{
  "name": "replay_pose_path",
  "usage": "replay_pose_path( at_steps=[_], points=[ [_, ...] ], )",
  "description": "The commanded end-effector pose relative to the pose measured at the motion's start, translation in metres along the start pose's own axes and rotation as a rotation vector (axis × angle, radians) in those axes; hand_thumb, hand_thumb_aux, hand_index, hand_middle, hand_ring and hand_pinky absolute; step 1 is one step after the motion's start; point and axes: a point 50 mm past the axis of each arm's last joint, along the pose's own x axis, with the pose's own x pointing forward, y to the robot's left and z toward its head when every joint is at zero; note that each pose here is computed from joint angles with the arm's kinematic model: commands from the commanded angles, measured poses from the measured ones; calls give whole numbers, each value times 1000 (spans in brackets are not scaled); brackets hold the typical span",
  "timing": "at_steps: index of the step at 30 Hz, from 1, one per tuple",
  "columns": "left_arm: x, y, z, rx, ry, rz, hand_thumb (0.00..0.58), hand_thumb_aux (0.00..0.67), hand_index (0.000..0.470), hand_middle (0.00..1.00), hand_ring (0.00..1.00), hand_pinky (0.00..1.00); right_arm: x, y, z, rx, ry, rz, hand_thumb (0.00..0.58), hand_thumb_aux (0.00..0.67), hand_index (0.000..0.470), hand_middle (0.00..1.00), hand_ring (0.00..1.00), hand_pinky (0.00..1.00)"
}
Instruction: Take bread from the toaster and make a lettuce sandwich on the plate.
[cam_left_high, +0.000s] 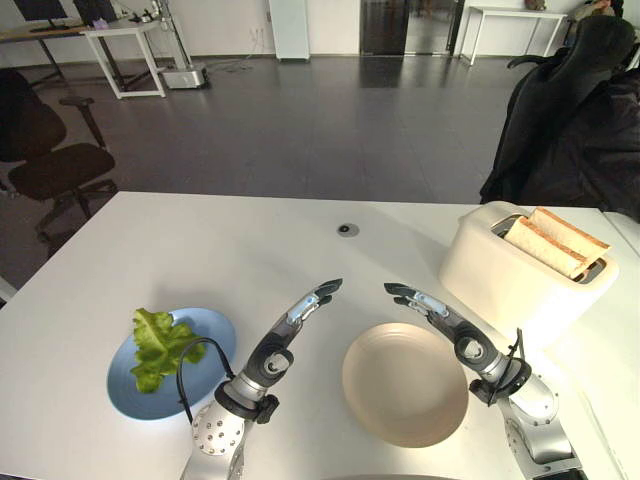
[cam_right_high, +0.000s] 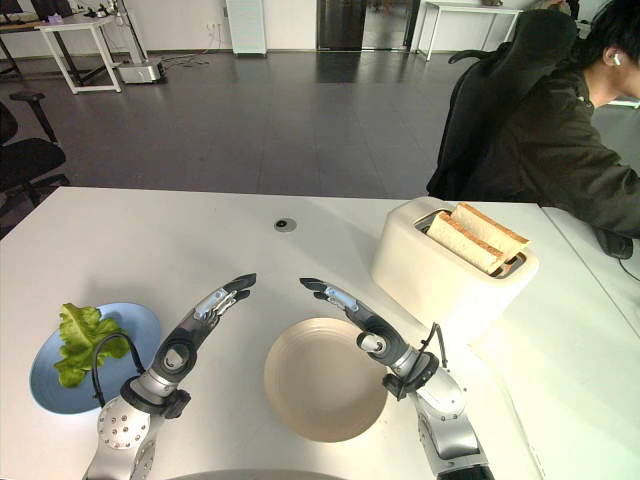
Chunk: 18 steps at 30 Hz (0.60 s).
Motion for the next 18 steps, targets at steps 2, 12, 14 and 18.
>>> replay_pose_path(
  at_steps=[2,12,14,18],
  points=[
    [0,0,-2,7,19,-11,0,0,0,0,0,0,2,-3,2,-6,-8,-5,0,0,0,0,0,0],
    [0,0,-3,8,22,-10,0,0,0,0,0,0,2,-4,1,-5,-5,-4,0,0,0,0,0,0],
    [0,0,-3,8,22,-9,0,0,0,0,0,0,2,-4,1,-5,-5,-5,0,0,0,0,0,0],
    [0,-1,-2,10,23,-9,0,0,0,0,0,0,2,-4,1,-5,-5,-6,0,0,0,0,0,0]
  ],
)
